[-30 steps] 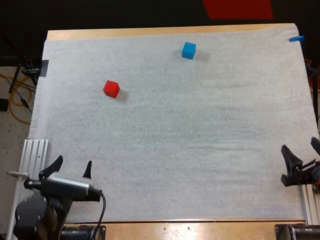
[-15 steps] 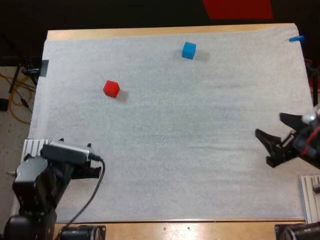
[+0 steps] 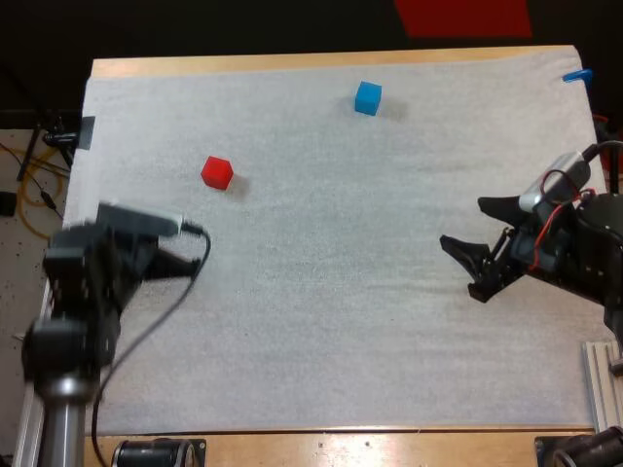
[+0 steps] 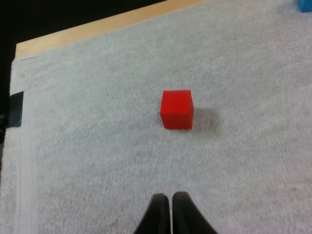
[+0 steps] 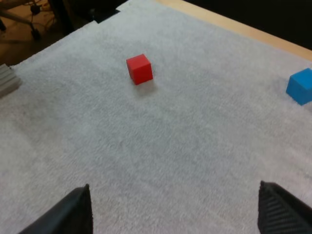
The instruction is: Stack red cube on blue cube
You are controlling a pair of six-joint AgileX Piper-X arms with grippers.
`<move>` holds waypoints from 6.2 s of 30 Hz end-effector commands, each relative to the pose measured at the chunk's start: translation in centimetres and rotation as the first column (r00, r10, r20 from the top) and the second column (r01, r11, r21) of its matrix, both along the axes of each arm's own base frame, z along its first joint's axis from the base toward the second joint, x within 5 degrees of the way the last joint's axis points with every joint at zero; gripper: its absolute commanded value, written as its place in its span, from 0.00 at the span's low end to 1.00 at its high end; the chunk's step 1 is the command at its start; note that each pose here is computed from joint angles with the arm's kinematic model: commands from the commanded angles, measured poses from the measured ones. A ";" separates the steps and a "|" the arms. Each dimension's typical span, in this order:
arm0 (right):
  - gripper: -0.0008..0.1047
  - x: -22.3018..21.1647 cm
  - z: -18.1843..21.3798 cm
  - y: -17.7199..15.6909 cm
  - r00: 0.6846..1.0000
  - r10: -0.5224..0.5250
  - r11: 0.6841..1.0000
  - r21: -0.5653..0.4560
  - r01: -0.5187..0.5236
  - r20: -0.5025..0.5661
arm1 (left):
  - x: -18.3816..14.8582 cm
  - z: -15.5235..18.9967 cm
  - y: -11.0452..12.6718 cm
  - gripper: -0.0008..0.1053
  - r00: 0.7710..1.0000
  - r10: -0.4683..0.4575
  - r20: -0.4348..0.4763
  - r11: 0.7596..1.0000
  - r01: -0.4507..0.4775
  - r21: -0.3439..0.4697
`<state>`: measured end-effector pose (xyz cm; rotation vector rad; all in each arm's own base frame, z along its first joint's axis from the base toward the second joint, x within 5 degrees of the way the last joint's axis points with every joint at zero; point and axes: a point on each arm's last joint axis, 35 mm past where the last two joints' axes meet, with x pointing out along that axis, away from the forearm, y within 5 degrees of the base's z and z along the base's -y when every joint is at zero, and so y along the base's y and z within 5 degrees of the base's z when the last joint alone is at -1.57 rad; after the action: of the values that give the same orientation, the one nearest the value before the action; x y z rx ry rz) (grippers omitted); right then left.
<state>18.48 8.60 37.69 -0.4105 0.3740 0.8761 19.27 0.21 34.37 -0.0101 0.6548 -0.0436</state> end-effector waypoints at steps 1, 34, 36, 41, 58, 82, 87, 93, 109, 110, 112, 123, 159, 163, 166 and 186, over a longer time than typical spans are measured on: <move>0.65 0.2 0.4 0.1 0.999 0.015 1.000 0.003 -0.015 0.031 | 1.7 0.3 0.3 0.01 0.999 0.037 0.007 0.999 -0.038 0.022; 0.65 0.3 0.3 0.2 1.000 0.013 1.000 0.004 -0.013 0.021 | 25.3 -10.9 2.7 0.01 0.913 -0.161 -0.374 0.955 0.240 0.176; 0.65 0.4 0.3 0.2 1.000 0.011 1.000 0.003 -0.011 0.021 | 26.0 -11.3 2.6 0.01 0.912 -0.164 -0.377 0.954 0.244 0.175; 0.65 0.4 0.2 0.2 1.000 0.005 1.000 -0.001 -0.005 0.020 | 27.5 -13.5 2.6 0.01 0.898 -0.164 -0.408 0.953 0.251 0.169; 0.65 0.5 0.2 0.2 1.000 -0.007 1.000 -0.007 0.007 0.022 | 27.6 -19.2 1.1 0.01 0.803 -0.181 -0.568 0.961 0.268 0.073; 0.65 0.5 0.2 0.2 1.000 -0.007 1.000 -0.007 0.007 0.022 | 25.5 -19.2 -12.1 0.01 0.686 -0.472 -0.553 0.879 0.413 -0.238; 0.65 0.5 0.2 0.2 1.000 -0.007 1.000 -0.007 0.007 0.022 | 24.2 -19.2 -16.2 0.01 0.644 -0.523 -0.559 0.849 0.451 -0.275; 0.65 0.5 0.2 0.2 1.000 -0.008 1.000 -0.008 0.009 0.023 | 23.7 -19.0 -16.5 0.01 0.629 -0.517 -0.580 0.850 0.458 -0.261; 0.65 2.4 -1.3 0.5 0.992 -0.121 0.991 -0.064 0.119 -0.035 | 19.4 -7.7 -10.9 0.01 0.681 -0.529 -0.506 0.823 0.558 -0.108; 0.65 2.4 -1.3 0.5 0.992 -0.122 0.991 -0.064 0.119 -0.036 | 19.1 -7.5 -10.8 0.01 0.681 -0.529 -0.506 0.823 0.558 -0.108; 0.65 2.4 -1.3 0.5 0.992 -0.121 0.991 -0.064 0.119 -0.036 | 17.6 -6.2 -10.4 0.01 0.693 -0.531 -0.487 0.822 0.560 -0.100; 0.65 2.9 -1.8 0.7 0.990 -0.126 0.990 -0.071 0.122 -0.057 | 8.7 -1.5 -8.2 0.01 0.762 -0.547 -0.348 0.821 0.569 -0.044; 0.65 13.5 -8.4 17.4 0.968 -0.157 0.959 -0.264 0.102 -0.194 | -7.6 2.1 -4.4 0.01 0.828 -0.550 0.108 0.829 0.557 -0.043; 0.65 14.8 -10.1 19.5 0.963 -0.193 0.937 -0.328 0.124 -0.190 | -8.5 2.4 -4.2 0.01 0.825 -0.550 0.130 0.829 0.558 -0.035; 0.65 15.6 -11.6 20.8 0.954 -0.205 0.931 -0.344 0.121 -0.219 | -8.9 2.6 -4.2 0.01 0.813 -0.563 0.147 0.818 0.574 -0.041; 0.65 17.0 -18.8 23.1 0.896 -0.259 0.912 -0.397 0.105 -0.360 | -9.1 2.5 -4.2 0.01 0.812 -0.568 0.134 0.814 0.578 -0.051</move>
<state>35.39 31.48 18.43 -0.5401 0.9741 0.6899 10.37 -3.93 36.75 0.1177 0.5234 -0.6533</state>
